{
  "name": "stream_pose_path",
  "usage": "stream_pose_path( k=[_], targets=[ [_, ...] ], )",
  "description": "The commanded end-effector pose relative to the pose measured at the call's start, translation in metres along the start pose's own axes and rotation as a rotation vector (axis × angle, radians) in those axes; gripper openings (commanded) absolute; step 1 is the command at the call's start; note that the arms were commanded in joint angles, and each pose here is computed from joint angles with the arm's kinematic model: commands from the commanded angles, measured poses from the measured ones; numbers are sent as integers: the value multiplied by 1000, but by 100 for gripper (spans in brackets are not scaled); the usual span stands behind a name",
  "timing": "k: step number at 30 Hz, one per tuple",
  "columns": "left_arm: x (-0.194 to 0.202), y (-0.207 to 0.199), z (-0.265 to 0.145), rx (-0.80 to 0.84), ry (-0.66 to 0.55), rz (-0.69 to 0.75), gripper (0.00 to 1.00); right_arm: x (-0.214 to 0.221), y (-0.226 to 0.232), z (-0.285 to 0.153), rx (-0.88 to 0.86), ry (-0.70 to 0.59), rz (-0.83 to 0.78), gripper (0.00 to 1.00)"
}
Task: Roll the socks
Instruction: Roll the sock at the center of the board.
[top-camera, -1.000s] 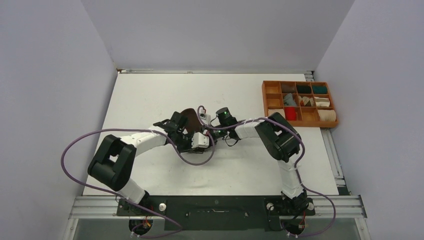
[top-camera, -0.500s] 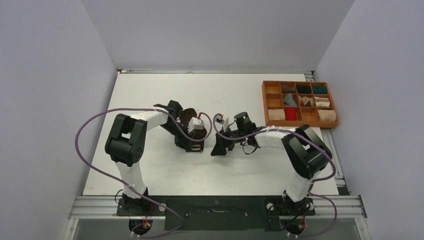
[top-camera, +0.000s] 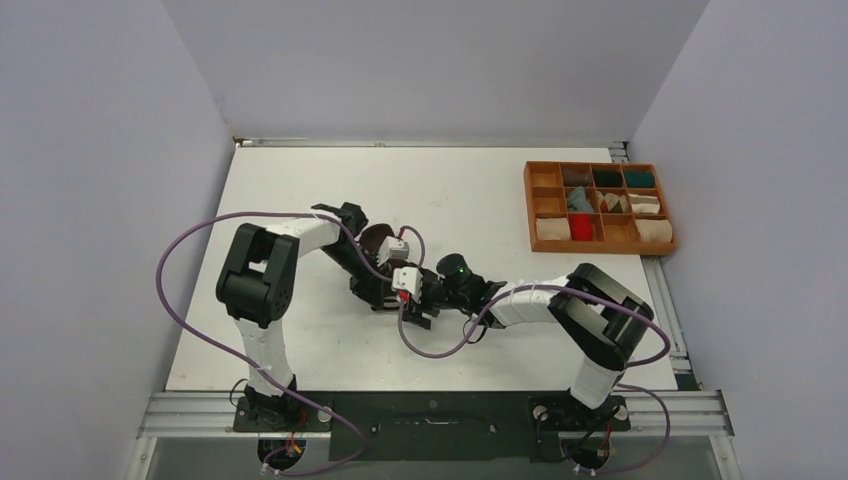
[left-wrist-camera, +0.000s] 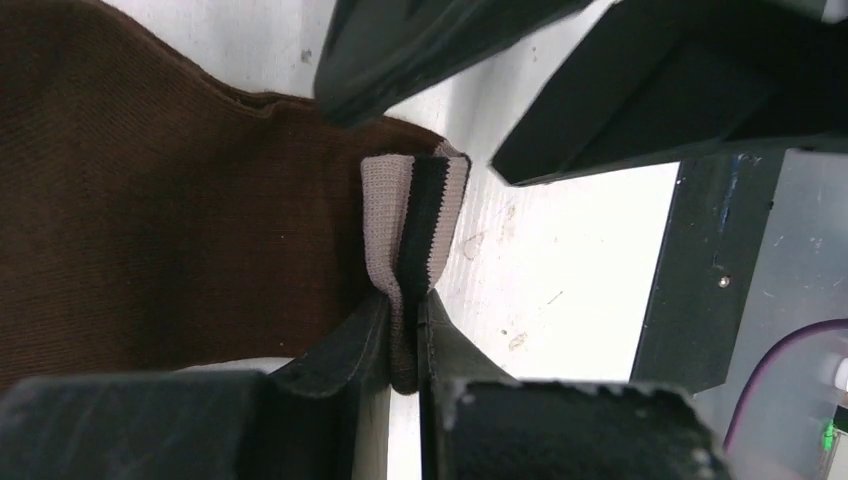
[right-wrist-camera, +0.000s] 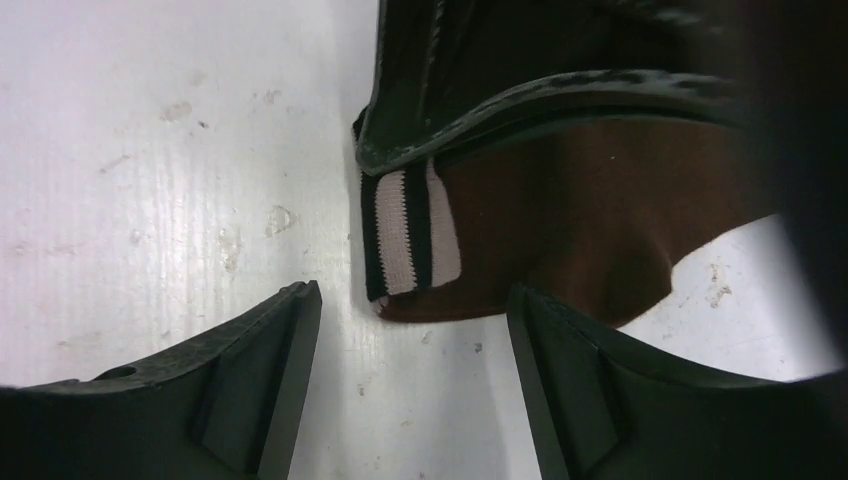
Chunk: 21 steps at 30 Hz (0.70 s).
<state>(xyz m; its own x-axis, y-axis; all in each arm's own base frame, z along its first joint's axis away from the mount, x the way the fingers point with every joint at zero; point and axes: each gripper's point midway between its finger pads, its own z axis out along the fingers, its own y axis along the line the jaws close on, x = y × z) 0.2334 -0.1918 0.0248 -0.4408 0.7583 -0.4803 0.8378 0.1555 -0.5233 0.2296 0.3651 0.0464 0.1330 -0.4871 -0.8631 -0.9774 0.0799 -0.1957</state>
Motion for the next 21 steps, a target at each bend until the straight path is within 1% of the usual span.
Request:
stream_pose_path(
  k=[1, 4, 7, 11, 13, 14, 16, 17, 18, 21],
  targets=[
    [-19, -11, -4, 78, -47, 7, 0, -16, -10, 20, 38, -36, -162, 69],
    [-23, -12, -2, 108, -53, -19, 1, -13, 0, 28, 8, -35, -158, 67],
    [-25, -10, -1, 115, -52, -20, 3, -7, 4, 31, 5, -26, -134, 59],
    [-25, -8, 3, 105, -28, -3, 6, -4, 8, 33, 10, -24, -112, 54],
    [-27, -9, 7, 102, -18, 5, 7, -3, 8, 34, 16, -19, -97, 46],
    [-29, -9, 9, 103, -16, 9, 8, -1, 8, 34, 18, -14, -89, 43],
    [-31, -12, 12, 106, -4, 25, 9, 2, 8, 36, 22, -6, -75, 42],
    [-31, -13, 13, 106, 4, 37, 9, 2, 8, 36, 22, -4, -67, 40],
    [-31, -14, 14, 105, 12, 45, 9, 3, 8, 37, 25, -1, -55, 35],
    [-31, -11, 16, 97, 24, 48, 9, 3, 5, 38, 40, 15, -19, 23]
  ],
)
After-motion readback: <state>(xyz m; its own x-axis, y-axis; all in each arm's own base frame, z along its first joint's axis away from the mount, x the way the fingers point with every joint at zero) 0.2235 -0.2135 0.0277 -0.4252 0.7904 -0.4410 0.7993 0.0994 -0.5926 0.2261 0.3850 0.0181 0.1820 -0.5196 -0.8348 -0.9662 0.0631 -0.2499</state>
